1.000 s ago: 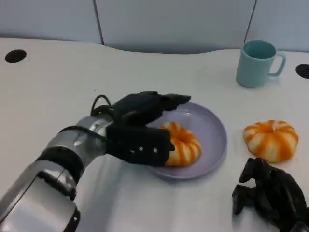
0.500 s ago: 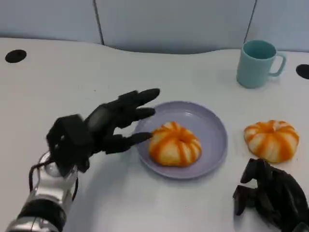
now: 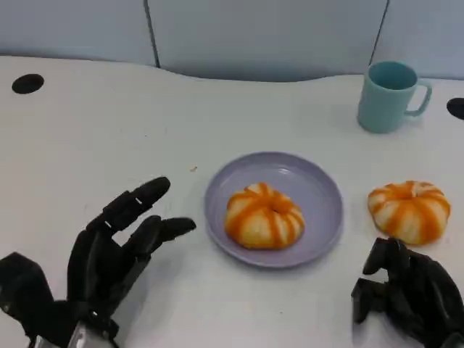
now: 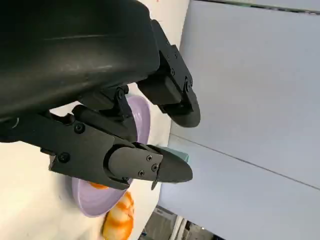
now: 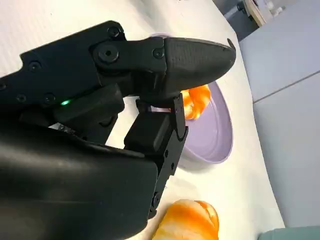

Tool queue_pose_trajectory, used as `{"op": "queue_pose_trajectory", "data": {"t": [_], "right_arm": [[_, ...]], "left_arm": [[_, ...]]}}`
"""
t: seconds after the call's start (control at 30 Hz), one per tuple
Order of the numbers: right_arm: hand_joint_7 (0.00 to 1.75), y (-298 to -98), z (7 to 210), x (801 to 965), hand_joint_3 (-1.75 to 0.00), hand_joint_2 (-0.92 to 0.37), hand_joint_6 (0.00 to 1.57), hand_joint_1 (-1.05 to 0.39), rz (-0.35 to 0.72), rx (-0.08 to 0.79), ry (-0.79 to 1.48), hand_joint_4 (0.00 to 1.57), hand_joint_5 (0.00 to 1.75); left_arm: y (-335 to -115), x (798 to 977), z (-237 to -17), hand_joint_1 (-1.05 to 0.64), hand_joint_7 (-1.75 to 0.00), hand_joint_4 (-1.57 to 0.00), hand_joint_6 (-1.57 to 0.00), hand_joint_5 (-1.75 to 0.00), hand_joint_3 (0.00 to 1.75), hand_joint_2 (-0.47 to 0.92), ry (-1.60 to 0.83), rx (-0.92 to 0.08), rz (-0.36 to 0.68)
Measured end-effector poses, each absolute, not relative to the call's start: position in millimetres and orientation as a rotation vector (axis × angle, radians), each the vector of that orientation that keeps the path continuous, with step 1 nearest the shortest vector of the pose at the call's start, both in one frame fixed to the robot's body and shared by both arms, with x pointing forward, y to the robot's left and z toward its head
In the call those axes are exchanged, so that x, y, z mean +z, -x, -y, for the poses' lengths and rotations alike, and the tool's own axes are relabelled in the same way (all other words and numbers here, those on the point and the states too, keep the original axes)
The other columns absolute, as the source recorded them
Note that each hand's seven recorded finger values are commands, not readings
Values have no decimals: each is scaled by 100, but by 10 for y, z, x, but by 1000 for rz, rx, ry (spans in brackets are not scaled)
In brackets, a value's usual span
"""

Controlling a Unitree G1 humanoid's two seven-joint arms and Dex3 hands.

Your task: Grasp the bread from the table and place it into the plate.

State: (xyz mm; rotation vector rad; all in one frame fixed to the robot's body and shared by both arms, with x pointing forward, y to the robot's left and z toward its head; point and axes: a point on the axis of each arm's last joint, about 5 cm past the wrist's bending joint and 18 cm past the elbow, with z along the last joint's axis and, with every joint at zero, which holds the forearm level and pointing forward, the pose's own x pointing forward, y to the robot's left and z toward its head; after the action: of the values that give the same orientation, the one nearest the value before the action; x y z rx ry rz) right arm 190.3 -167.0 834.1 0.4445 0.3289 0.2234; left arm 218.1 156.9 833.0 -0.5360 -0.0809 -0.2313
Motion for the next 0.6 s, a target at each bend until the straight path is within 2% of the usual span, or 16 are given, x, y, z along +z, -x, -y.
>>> {"op": "queue_pose_trajectory", "data": {"t": [0.03,0.07,0.1,0.17,0.37,0.6], "right_arm": [[132,-1902,1671,8340,-48,-92,111,-46,-329,223,-444,123,139],[133,-1901,1671,8341,-48,-92,111,-46,-329,223,-444,122,140],[133,-1900,1670,8343,-48,-92,111,-46,-330,224,-443,122,140],[132,-1889,1672,8346,-48,-92,112,-46,-332,224,-443,123,140],[132,-1867,1675,8358,-49,-92,111,-45,-344,213,-441,123,139],[137,-1833,1681,8366,-49,-92,107,-46,-355,207,-441,121,142]], "left_arm": [[-2160,8335,-1570,-62,-88,-66,-58,-129,32,92,534,-229,75],[-2147,8341,-1572,-63,-113,-70,-58,-144,36,92,534,-229,71],[-2132,8352,-1572,-64,-125,-71,-57,-152,38,92,528,-223,65],[-2075,8376,-1579,-65,-138,-71,-55,-161,38,92,499,-211,53],[-1897,8346,-1600,-60,-158,-66,-44,-174,40,92,520,-171,-29],[-1855,8327,-1597,-58,-160,-65,-41,-175,41,92,488,-176,-57]]}}
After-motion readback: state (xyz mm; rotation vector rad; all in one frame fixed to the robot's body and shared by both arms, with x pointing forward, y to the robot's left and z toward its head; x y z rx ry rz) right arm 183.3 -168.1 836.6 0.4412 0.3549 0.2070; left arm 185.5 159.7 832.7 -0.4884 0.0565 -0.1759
